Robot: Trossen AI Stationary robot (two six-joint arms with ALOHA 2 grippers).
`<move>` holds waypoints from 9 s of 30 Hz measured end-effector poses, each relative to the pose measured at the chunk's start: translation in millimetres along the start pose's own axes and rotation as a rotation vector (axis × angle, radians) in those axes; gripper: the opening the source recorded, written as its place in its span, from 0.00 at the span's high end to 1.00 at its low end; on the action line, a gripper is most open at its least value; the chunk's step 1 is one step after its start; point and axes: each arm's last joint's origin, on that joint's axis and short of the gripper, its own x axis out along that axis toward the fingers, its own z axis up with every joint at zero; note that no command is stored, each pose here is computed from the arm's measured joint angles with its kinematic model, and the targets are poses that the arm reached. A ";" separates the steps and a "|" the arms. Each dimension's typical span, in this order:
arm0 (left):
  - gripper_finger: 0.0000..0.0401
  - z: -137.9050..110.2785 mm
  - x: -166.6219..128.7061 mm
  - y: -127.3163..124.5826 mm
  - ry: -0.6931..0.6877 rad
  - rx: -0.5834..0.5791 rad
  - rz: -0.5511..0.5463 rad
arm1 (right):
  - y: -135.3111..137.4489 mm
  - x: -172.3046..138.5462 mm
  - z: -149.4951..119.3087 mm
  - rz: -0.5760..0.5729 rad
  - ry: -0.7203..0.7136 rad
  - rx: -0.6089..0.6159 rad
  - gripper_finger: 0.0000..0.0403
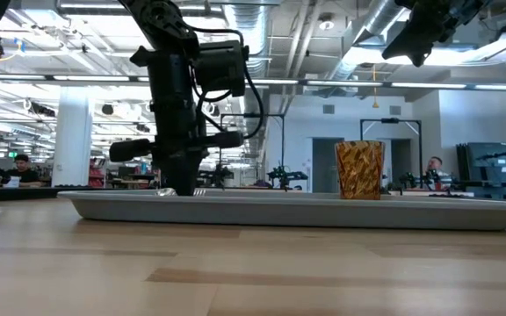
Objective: Pick and place plate/cup/fork/spoon on tray
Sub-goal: Put the orange fork on the gray serving tray to the right of the orange spoon, then put the black plate on the gray serving tray to the right of the orange fork
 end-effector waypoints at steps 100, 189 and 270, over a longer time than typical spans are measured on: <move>0.98 -39.4 -86.8 -33.3 0.070 0.419 -0.024 | 0.2 -0.1 2.6 0.004 -0.027 -0.032 0.98; 1.00 -113.3 -67.1 157.2 0.564 1.153 -0.561 | 25.8 65.2 32.6 -0.075 -0.221 0.245 0.98; 1.00 45.0 -35.0 30.5 0.145 0.037 -0.247 | 29.4 64.9 34.2 -0.015 -0.227 0.175 0.98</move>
